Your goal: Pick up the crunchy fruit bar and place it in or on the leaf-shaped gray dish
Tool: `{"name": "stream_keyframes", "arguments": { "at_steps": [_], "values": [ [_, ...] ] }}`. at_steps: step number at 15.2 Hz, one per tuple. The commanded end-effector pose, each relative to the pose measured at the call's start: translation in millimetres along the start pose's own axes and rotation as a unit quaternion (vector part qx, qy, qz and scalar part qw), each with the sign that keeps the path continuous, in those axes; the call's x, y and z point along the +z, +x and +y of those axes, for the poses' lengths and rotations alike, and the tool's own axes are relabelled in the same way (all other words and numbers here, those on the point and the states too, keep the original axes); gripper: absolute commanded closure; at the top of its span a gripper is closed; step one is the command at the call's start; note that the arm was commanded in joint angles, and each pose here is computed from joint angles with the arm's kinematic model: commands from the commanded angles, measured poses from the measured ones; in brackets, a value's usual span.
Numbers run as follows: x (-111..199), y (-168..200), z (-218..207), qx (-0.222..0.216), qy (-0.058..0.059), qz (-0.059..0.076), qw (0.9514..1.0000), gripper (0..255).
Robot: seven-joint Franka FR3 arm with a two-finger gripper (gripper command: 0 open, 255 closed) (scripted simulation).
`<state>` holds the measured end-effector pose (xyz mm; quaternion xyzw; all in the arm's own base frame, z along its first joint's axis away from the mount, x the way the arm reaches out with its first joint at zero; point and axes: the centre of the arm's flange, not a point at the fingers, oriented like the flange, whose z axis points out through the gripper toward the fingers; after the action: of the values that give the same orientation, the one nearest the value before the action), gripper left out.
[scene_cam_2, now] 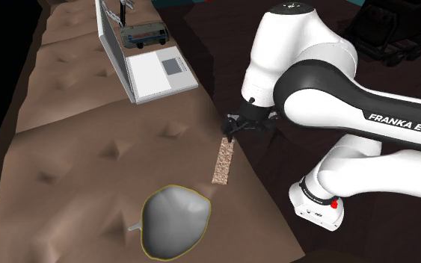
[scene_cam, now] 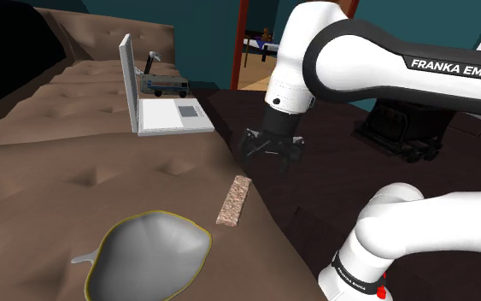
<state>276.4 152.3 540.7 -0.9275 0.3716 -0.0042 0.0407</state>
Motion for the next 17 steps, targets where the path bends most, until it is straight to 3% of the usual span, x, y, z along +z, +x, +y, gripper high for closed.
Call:
{"name": "stream_keyframes", "arguments": {
  "at_steps": [1, 4, 11, 17],
  "values": [
    [4.9, -17.6, -26.2, 0.072, -0.004, 0.002, 0.9974, 0],
    [11.4, -32.8, -63.1, 0.166, -0.010, 0.006, 0.9861, 0],
    [48.3, -32.5, -62.2, 0.166, -0.010, 0.006, 0.9861, 0],
    [51.4, -32.4, -62.2, 0.166, -0.010, 0.006, 0.9861, 0]
  ]
}}
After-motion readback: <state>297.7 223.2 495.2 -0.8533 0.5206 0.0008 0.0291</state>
